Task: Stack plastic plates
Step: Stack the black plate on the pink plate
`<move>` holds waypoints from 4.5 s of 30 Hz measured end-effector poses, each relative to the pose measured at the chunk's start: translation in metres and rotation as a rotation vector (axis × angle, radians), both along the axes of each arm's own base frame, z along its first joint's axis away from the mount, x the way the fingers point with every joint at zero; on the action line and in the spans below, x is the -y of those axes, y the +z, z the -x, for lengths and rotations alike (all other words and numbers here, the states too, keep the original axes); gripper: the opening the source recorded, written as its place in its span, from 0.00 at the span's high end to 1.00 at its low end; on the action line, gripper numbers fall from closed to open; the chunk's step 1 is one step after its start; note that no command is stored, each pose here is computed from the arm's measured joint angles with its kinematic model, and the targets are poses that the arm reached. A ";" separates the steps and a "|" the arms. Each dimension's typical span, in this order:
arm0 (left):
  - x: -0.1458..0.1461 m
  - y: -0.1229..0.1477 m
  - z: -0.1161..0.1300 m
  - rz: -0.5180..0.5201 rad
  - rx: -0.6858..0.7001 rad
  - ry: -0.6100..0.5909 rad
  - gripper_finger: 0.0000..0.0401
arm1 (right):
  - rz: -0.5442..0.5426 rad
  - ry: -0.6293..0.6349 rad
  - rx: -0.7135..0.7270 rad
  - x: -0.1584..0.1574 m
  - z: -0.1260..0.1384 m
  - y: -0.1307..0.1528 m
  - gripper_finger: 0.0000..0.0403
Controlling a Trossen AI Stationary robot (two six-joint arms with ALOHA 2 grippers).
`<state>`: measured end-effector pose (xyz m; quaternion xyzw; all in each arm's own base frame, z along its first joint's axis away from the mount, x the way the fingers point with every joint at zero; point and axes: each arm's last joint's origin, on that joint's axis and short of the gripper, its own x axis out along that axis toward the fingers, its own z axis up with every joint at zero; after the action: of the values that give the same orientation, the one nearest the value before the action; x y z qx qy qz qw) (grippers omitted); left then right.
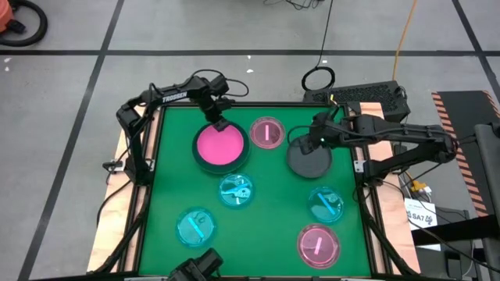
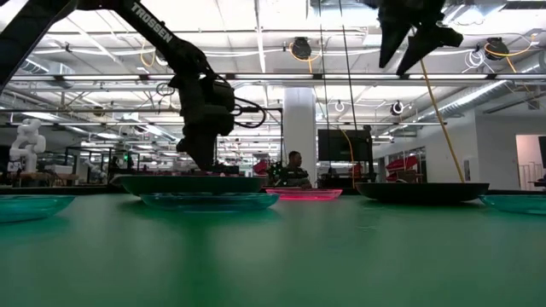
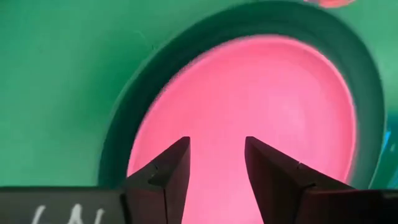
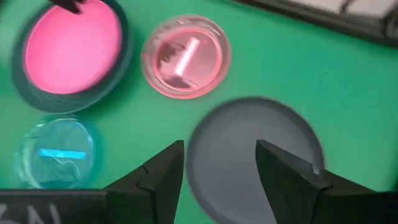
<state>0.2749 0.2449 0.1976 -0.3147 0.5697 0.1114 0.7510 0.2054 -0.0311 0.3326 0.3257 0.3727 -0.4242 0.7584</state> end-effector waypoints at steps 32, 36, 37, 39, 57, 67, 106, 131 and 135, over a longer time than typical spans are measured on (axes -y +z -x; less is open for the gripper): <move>0.131 0.077 -0.072 0.000 0.269 0.174 0.60 | -0.338 0.002 -0.305 0.077 0.051 -0.134 0.47; 0.145 0.081 -0.075 0.002 0.272 0.167 0.60 | -0.328 -0.004 -0.295 0.080 0.056 -0.148 0.48; 0.148 0.081 -0.075 0.005 0.271 0.164 0.60 | -0.326 -0.010 -0.290 0.081 0.058 -0.151 0.49; 0.156 0.081 -0.077 0.015 0.267 0.160 0.60 | -0.328 -0.024 -0.288 0.081 0.061 -0.158 0.50; 0.239 0.084 -0.094 0.045 0.278 0.198 0.60 | -0.331 -0.105 -0.246 0.076 0.076 -0.196 0.78; 0.251 0.089 -0.101 0.035 0.361 0.310 0.60 | -0.362 -0.094 -0.093 0.072 0.075 -0.184 0.97; 0.156 0.146 -0.084 -0.074 0.358 0.531 0.14 | -0.274 -0.141 0.509 0.042 0.040 -0.088 0.98; 0.150 0.144 -0.092 -0.158 0.413 0.551 0.48 | -0.189 -0.124 0.631 0.049 0.022 -0.082 0.98; 0.149 0.142 -0.097 -0.157 0.433 0.550 0.57 | -0.184 -0.118 0.621 0.049 0.022 -0.083 0.98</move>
<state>0.3719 0.0961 0.3398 -0.4141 0.2810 0.2836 0.8180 0.1835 -0.0799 0.2494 0.5276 0.1409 -0.3121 0.7774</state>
